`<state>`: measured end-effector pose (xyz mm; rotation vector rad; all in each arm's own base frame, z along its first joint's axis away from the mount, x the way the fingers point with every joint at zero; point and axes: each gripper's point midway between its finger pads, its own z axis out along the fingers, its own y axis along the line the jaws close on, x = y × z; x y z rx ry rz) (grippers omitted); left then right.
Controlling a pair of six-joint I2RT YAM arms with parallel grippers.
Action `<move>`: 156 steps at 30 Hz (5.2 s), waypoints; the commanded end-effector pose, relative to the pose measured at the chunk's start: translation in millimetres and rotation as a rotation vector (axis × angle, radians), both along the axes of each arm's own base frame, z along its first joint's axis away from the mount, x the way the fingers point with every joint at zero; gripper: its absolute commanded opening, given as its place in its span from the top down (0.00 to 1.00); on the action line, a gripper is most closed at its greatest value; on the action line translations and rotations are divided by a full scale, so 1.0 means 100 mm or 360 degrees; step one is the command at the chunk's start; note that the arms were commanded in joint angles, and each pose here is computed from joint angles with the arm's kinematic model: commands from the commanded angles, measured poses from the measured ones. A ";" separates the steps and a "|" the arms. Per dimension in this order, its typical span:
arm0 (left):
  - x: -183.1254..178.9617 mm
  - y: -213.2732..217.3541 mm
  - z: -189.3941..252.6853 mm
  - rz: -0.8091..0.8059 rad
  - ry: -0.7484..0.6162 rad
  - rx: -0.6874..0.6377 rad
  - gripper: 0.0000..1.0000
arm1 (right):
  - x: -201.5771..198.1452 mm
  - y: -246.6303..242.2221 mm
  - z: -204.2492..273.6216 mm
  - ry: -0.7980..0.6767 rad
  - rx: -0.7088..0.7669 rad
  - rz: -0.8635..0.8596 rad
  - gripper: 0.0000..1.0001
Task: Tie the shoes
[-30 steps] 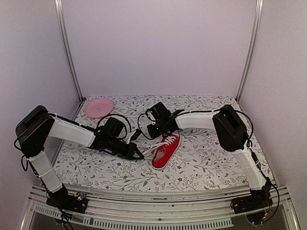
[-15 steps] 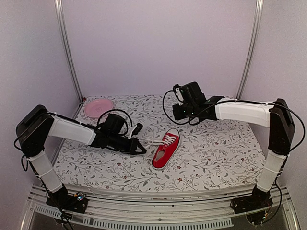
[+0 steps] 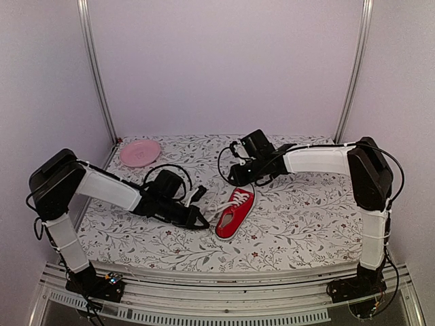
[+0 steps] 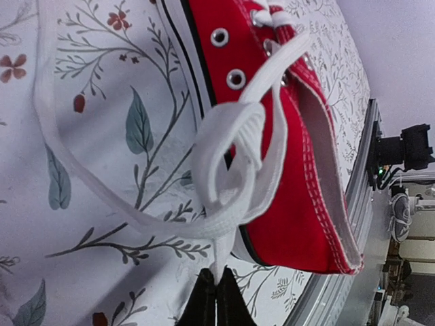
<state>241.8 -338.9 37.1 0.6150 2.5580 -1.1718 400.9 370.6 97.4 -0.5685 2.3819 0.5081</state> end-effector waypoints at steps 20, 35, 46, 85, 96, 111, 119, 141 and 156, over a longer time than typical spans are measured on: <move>-0.29 -0.41 -0.07 -0.0130 0.0064 -0.0151 1.00 | -0.03 0.72 -0.90 0.0203 -0.0152 0.0075 0.55; -0.29 -0.42 -0.04 -0.0124 0.0060 -0.0158 1.00 | 0.00 0.64 -1.23 0.0146 -0.0394 0.0027 0.73; -0.27 -0.40 -0.04 -0.0099 0.0057 -0.0143 1.00 | 0.11 0.65 -1.15 -0.0036 -0.0533 0.0008 0.98; 0.92 0.18 0.21 0.0463 -0.0292 0.0046 1.00 | -0.31 -2.38 0.15 -0.0216 -0.0507 -0.0970 0.98; 1.51 0.31 0.36 0.0659 -0.0381 -0.0002 1.00 | -0.41 -2.43 0.15 -0.0162 -0.0326 -0.0988 0.98; 1.59 -0.11 0.85 0.0319 -0.0582 -0.0255 1.00 | -1.64 0.24 1.79 -0.0501 0.0856 0.0580 0.98; 1.52 -0.20 1.05 0.0204 -0.0651 -0.0331 1.00 | -1.87 1.25 1.66 -0.0470 0.0768 0.0895 0.58; 1.37 -0.38 1.33 0.0070 -0.0783 -0.0475 1.00 | -0.37 0.42 0.81 -0.0108 0.0448 0.0489 0.48; 1.33 -0.44 1.31 0.0069 -0.0768 -0.0489 1.00 | -0.28 0.55 0.64 -0.0090 0.0429 0.0544 0.86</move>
